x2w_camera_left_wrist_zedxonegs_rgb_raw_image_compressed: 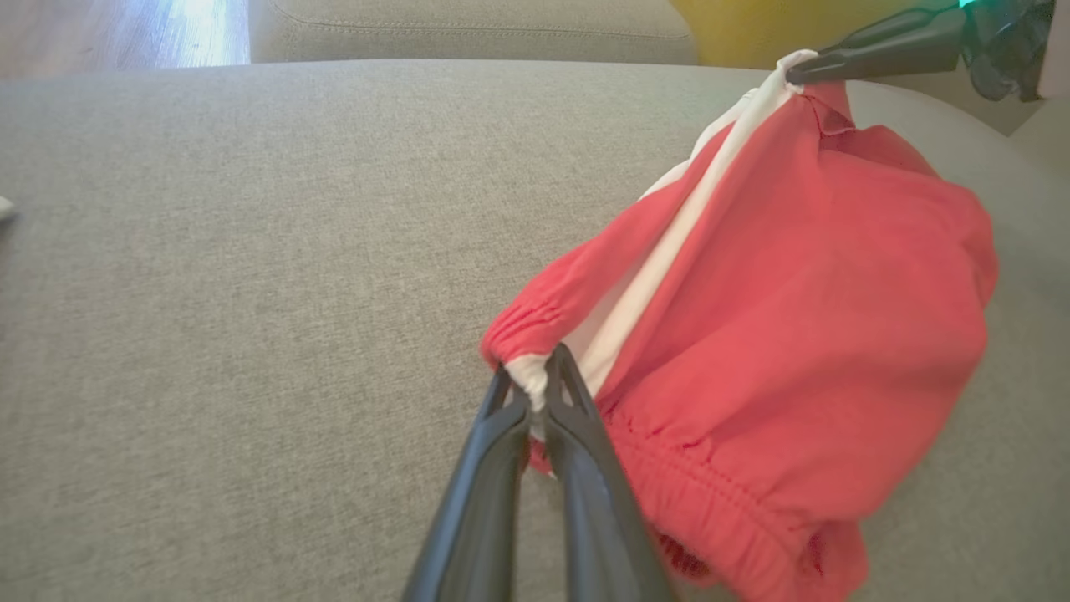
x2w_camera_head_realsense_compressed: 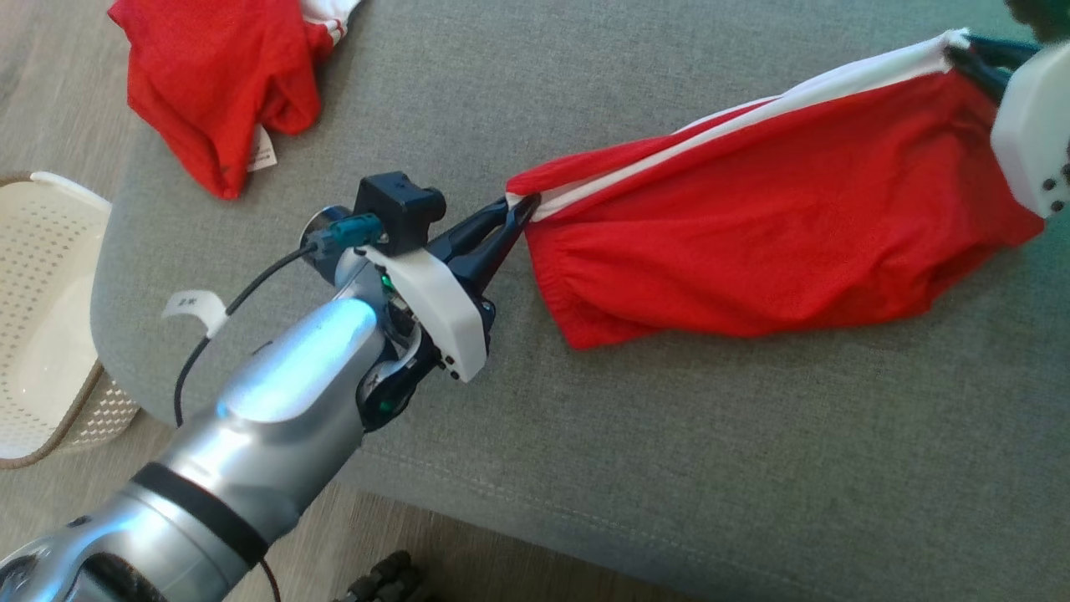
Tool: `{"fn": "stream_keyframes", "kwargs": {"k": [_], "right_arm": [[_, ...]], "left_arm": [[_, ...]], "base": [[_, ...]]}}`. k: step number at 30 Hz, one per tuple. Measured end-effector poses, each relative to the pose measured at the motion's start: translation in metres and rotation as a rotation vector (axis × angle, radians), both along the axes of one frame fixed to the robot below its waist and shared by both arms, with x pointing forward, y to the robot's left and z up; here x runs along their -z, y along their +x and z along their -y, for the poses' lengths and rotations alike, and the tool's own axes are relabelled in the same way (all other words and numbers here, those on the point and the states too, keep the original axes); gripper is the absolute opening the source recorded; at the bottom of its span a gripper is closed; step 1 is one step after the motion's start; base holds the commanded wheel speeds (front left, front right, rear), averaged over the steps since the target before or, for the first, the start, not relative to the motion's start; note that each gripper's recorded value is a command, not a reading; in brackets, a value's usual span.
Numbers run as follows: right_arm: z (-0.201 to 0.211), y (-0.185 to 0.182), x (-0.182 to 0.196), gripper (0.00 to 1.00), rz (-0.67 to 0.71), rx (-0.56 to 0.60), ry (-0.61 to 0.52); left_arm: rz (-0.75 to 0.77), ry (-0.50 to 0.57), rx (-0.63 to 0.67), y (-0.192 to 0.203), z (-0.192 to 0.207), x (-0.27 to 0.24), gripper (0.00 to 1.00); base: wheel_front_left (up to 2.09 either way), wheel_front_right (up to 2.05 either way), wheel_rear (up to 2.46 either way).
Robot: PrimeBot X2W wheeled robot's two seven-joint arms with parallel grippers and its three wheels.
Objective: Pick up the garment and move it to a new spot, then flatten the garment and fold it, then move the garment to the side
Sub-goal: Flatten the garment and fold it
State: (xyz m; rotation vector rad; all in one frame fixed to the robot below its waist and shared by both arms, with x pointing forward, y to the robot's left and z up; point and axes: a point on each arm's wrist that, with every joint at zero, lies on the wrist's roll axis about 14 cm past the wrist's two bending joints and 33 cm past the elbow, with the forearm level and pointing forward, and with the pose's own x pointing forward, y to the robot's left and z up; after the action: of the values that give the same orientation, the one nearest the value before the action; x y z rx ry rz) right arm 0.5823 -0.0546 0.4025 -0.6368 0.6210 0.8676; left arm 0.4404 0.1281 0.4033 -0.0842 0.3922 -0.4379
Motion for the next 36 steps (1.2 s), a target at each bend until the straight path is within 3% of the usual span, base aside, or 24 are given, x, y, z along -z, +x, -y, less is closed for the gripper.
{"fn": "stream_keyframes", "kwargs": {"k": [1,2,3,4,5,14,21,30,36], "right_arm": [[-0.001,-0.001,0.004,0.0,-0.009,-0.001,-0.003],[-0.001,-0.002,0.007,0.0,-0.016,0.0,-0.006],[-0.001,-0.001,0.009,0.11,-0.021,0.005,-0.005],[0.0,0.0,0.01,0.44,-0.02,0.011,-0.005],[0.004,0.003,0.012,1.0,-0.034,0.033,-0.009],[0.014,0.014,-0.007,1.0,0.039,0.085,0.033],[0.005,0.02,-0.057,1.0,0.158,0.164,0.27],[0.002,-0.002,-0.129,1.0,0.381,0.23,0.587],[0.0,-0.035,-0.129,1.0,0.387,0.276,0.66]], "left_arm": [[-0.001,0.001,-0.001,0.001,-0.001,0.001,0.0],[-0.003,0.004,-0.003,0.002,-0.001,0.003,0.18],[-0.008,0.006,-0.004,0.003,-0.001,0.005,0.6],[-0.013,0.006,-0.007,0.003,-0.001,0.007,1.0],[-0.018,0.008,-0.01,0.003,-0.001,0.009,1.0],[0.064,-0.031,-0.09,0.023,-0.012,-0.019,1.0],[0.21,-0.129,-0.229,0.029,-0.026,-0.069,1.0],[0.418,-0.275,-0.432,0.008,-0.052,-0.139,1.0],[0.494,-0.282,-0.498,-0.016,-0.058,-0.155,1.0]], "base": [[0.0,0.0,0.0],[0.0,0.0,0.0],[0.0,0.0,0.0],[0.0,0.0,0.0],[0.0,0.0,0.0],[0.0,0.0,0.0],[0.0,0.0,0.0],[0.0,0.0,0.0],[0.0,0.0,0.0]]}}
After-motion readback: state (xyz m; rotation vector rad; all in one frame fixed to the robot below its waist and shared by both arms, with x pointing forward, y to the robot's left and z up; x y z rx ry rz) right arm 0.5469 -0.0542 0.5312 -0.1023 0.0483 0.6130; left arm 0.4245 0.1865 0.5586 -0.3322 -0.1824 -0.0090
